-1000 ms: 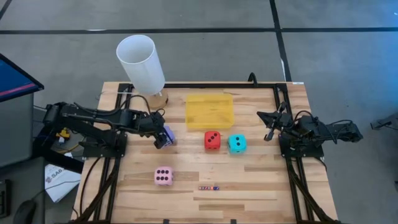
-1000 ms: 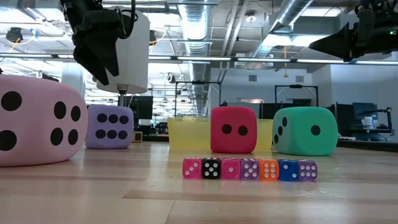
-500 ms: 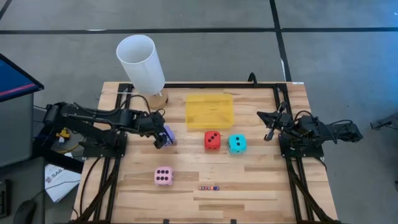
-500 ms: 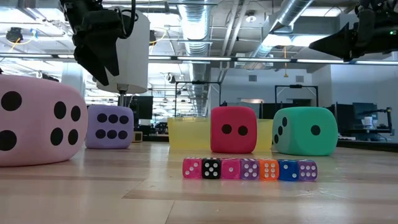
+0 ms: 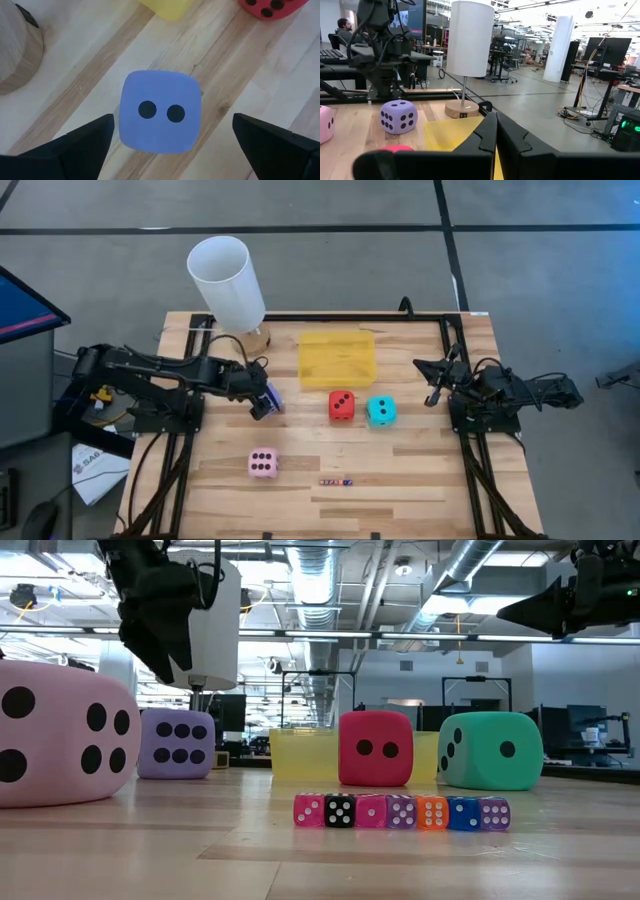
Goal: Pick & Place Dice
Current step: Put the big purple dice into the yellow bin
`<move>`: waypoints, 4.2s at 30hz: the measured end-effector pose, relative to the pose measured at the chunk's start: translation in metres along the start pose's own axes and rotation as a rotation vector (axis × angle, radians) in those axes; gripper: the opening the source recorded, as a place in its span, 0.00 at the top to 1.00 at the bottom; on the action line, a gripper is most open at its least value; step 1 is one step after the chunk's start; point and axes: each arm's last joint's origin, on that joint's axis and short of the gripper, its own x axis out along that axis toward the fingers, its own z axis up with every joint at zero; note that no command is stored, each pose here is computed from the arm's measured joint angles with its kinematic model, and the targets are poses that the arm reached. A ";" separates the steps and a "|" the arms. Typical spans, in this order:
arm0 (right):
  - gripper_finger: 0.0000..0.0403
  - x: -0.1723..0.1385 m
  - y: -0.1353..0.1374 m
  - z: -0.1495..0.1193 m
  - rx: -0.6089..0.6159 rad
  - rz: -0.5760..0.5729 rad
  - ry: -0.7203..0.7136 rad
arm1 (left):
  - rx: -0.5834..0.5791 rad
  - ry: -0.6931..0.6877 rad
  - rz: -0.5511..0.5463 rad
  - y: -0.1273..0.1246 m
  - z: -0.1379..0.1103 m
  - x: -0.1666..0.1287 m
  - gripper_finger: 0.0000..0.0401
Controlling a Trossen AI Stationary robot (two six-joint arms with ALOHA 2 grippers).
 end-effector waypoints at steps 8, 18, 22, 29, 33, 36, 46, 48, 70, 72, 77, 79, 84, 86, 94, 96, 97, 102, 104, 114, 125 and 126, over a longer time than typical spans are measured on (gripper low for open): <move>0.99 0.000 0.000 0.000 0.000 0.000 0.001 | 0.025 0.068 0.051 -0.004 -0.008 0.027 0.01; 0.99 0.000 0.000 0.000 -0.002 0.001 0.004 | 0.056 0.093 0.099 -0.009 -0.009 0.046 0.01; 0.99 0.000 0.000 -0.001 -0.003 0.001 0.005 | 0.100 0.113 0.133 -0.011 -0.010 0.054 0.01; 0.99 0.000 0.000 -0.001 -0.003 0.001 0.005 | 0.101 0.128 0.136 -0.012 -0.011 0.058 0.01; 0.99 0.000 0.000 -0.001 -0.004 0.001 0.006 | 0.100 0.128 0.136 -0.012 -0.011 0.058 0.01; 0.99 0.000 0.000 -0.001 -0.004 0.001 0.005 | 0.099 0.124 0.140 -0.012 -0.011 0.058 0.01; 0.99 0.000 0.000 -0.001 -0.003 0.001 0.005 | 0.092 0.079 0.146 -0.008 -0.020 0.069 0.01; 0.99 0.000 0.000 -0.001 -0.003 0.001 0.005 | 0.093 0.054 0.164 -0.007 -0.022 0.072 0.01; 0.99 0.000 0.000 -0.001 -0.003 0.001 0.006 | 0.011 -0.160 -0.042 -0.013 -0.008 0.045 0.29; 0.99 0.000 0.000 -0.001 -0.003 0.001 0.006 | 0.025 -0.193 -0.061 -0.015 -0.005 0.045 0.33; 0.99 0.000 0.000 -0.001 -0.003 0.001 0.006 | 0.044 -0.191 -0.101 -0.017 -0.004 0.044 0.44; 0.99 0.000 0.000 -0.001 -0.003 0.001 0.005 | 0.042 -0.180 -0.127 -0.017 -0.005 0.046 0.48; 0.99 0.000 0.000 -0.001 -0.003 0.001 0.006 | 0.037 -0.190 -0.134 -0.016 -0.006 0.047 0.52; 0.99 0.000 0.000 -0.001 -0.003 0.002 0.006 | 0.034 -0.199 -0.140 -0.017 -0.006 0.048 0.51; 0.99 0.000 0.000 -0.001 -0.003 0.001 0.006 | 0.034 -0.197 -0.139 -0.017 -0.006 0.048 0.41; 0.99 0.000 0.000 -0.001 -0.003 0.001 0.006 | 0.036 -0.197 -0.139 -0.017 -0.006 0.048 0.37; 0.99 0.000 0.000 -0.001 -0.003 0.001 0.006 | 0.037 -0.197 -0.140 -0.017 -0.007 0.048 0.35; 0.99 0.000 0.000 -0.001 -0.003 0.001 0.006 | 0.080 -0.190 -0.146 -0.019 -0.009 0.048 0.26; 0.99 0.000 0.000 -0.001 -0.003 0.001 0.006 | 0.143 -0.190 -0.140 -0.020 -0.014 0.049 0.24; 0.99 0.000 0.000 -0.001 -0.003 0.001 0.006 | 0.248 -0.239 -0.180 -0.029 -0.031 0.055 0.25; 0.99 0.000 0.000 -0.001 -0.001 0.002 0.004 | 0.340 -0.350 -0.229 -0.032 -0.027 0.042 0.24; 0.99 0.000 0.000 -0.001 -0.002 0.002 0.005 | 0.359 -0.360 -0.222 -0.032 -0.027 0.040 0.24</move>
